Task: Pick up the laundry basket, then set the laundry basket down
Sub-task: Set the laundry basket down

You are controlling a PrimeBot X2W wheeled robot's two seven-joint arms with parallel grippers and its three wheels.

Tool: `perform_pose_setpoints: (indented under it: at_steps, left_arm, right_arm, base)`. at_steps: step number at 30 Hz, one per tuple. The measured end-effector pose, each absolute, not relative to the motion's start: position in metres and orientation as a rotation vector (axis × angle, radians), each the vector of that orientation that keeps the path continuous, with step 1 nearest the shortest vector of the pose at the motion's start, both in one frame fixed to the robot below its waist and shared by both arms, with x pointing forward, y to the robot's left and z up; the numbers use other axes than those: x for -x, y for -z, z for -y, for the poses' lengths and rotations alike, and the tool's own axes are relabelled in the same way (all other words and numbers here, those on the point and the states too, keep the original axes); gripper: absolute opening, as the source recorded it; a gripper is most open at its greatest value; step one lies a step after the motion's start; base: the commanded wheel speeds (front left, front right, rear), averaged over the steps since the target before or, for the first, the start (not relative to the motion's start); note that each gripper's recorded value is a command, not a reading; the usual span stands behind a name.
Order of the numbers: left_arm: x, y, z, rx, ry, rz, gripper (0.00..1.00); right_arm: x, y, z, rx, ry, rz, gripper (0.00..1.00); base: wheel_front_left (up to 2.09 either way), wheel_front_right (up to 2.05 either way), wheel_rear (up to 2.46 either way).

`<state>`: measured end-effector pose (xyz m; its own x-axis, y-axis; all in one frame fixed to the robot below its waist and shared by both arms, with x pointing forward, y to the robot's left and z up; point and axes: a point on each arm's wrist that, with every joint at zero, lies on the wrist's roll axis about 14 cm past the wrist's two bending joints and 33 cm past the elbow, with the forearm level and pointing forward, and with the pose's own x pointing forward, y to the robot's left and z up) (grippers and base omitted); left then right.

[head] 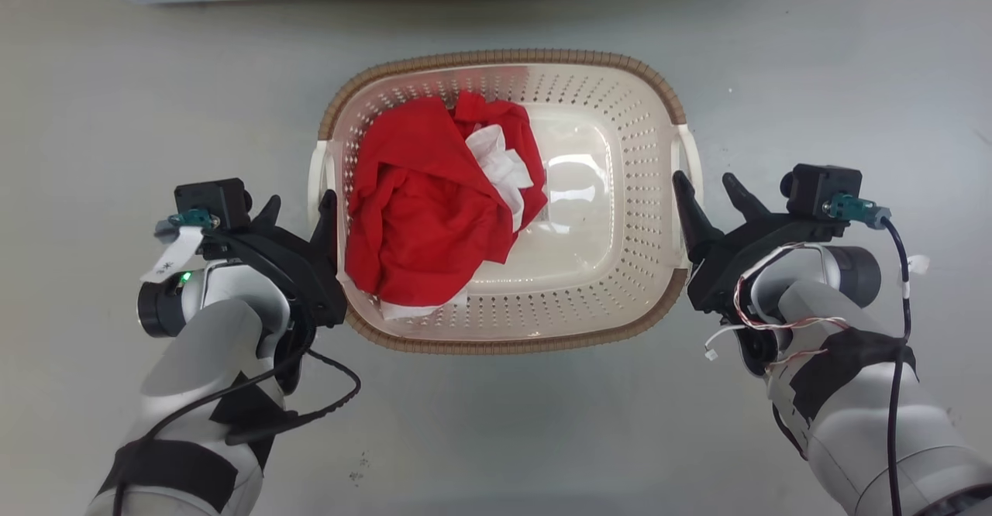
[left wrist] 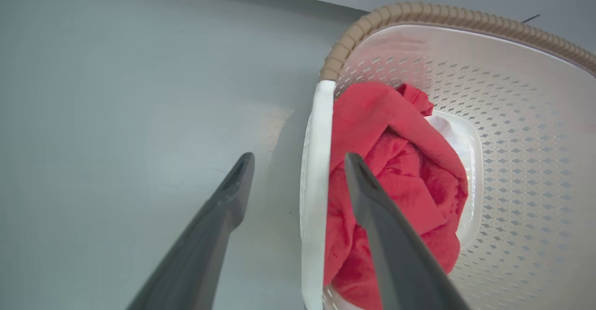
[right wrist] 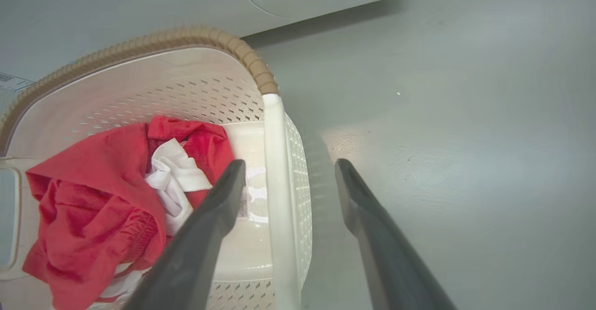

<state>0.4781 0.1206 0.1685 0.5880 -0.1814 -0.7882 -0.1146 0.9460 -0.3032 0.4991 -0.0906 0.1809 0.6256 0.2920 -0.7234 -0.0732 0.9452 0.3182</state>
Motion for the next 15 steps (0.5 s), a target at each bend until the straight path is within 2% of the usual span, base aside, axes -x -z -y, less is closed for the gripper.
perform_pose_setpoints:
  at_steps: [15]
  left_arm:
    - [-0.475,-0.231,-0.121,0.240,0.124,-0.809,1.00]
  right_arm:
    - [-0.490,-0.244,0.103,-0.297,-0.170,-0.757,1.00]
  base:
    - [0.00,0.00,0.00]
